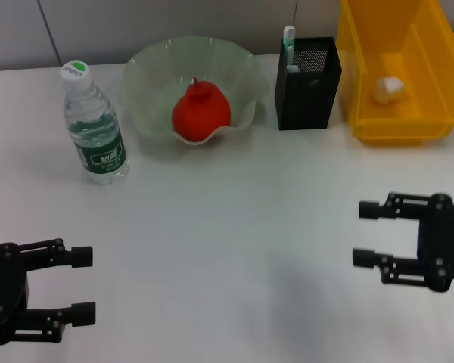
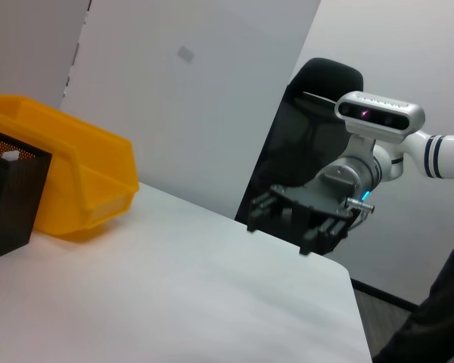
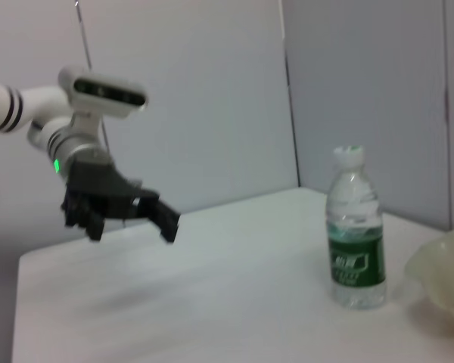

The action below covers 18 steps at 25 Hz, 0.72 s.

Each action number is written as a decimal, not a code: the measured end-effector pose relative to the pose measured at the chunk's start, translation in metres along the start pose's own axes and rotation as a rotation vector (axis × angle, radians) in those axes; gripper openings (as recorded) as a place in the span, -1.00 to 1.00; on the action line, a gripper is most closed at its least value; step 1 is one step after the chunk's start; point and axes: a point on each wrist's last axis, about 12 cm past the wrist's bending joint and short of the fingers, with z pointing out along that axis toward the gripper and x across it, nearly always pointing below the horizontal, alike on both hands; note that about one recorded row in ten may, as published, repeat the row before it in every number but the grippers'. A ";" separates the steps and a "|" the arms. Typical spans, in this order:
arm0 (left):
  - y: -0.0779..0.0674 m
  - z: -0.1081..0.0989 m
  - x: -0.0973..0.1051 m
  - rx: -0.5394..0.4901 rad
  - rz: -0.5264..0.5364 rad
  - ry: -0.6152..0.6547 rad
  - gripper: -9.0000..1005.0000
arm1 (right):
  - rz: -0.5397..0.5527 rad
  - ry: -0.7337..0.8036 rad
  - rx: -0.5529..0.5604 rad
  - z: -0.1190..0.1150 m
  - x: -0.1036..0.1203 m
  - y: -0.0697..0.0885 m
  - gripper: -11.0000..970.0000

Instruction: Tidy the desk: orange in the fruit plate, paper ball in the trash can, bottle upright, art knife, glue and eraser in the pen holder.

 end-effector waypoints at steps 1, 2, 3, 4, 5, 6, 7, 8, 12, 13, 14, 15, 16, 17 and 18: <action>0.000 0.000 0.000 0.000 0.000 0.000 0.66 | 0.001 0.006 -0.004 0.001 0.001 0.001 0.38; 0.003 0.000 -0.006 0.011 0.006 0.014 0.66 | 0.008 0.015 -0.014 0.003 0.004 0.002 0.38; 0.003 0.000 -0.006 0.011 0.006 0.014 0.66 | 0.008 0.015 -0.014 0.003 0.004 0.002 0.38; 0.004 0.000 -0.007 0.013 0.009 0.016 0.66 | 0.011 0.013 -0.016 0.004 0.005 0.002 0.38; 0.005 0.000 -0.008 0.014 0.012 0.018 0.66 | 0.013 0.010 -0.019 0.005 0.005 0.001 0.38; 0.005 0.001 -0.009 0.014 0.013 0.023 0.66 | 0.014 0.008 -0.024 0.007 0.005 0.001 0.38; 0.005 0.001 -0.009 0.014 0.013 0.023 0.66 | 0.022 0.006 -0.036 0.011 0.006 -0.001 0.38; 0.006 0.001 -0.009 0.015 0.014 0.029 0.66 | 0.022 0.006 -0.036 0.011 0.006 -0.001 0.38; 0.008 0.003 -0.011 0.023 0.017 0.045 0.66 | 0.027 0.015 -0.060 0.019 0.006 -0.004 0.38; 0.008 0.003 -0.011 0.023 0.017 0.045 0.66 | 0.027 0.015 -0.060 0.019 0.006 -0.004 0.38; 0.008 0.004 -0.011 0.023 0.017 0.046 0.66 | 0.029 0.015 -0.064 0.021 0.007 -0.005 0.38; 0.008 0.004 -0.011 0.023 0.017 0.046 0.66 | 0.030 0.016 -0.064 0.022 0.007 -0.005 0.38; 0.008 0.004 -0.011 0.024 0.017 0.047 0.66 | 0.030 0.016 -0.064 0.022 0.007 -0.006 0.38; 0.008 0.005 -0.011 0.025 0.017 0.047 0.66 | 0.032 0.016 -0.064 0.023 0.007 -0.006 0.38; 0.008 0.005 -0.011 0.025 0.017 0.047 0.66 | 0.032 0.016 -0.064 0.023 0.007 -0.006 0.38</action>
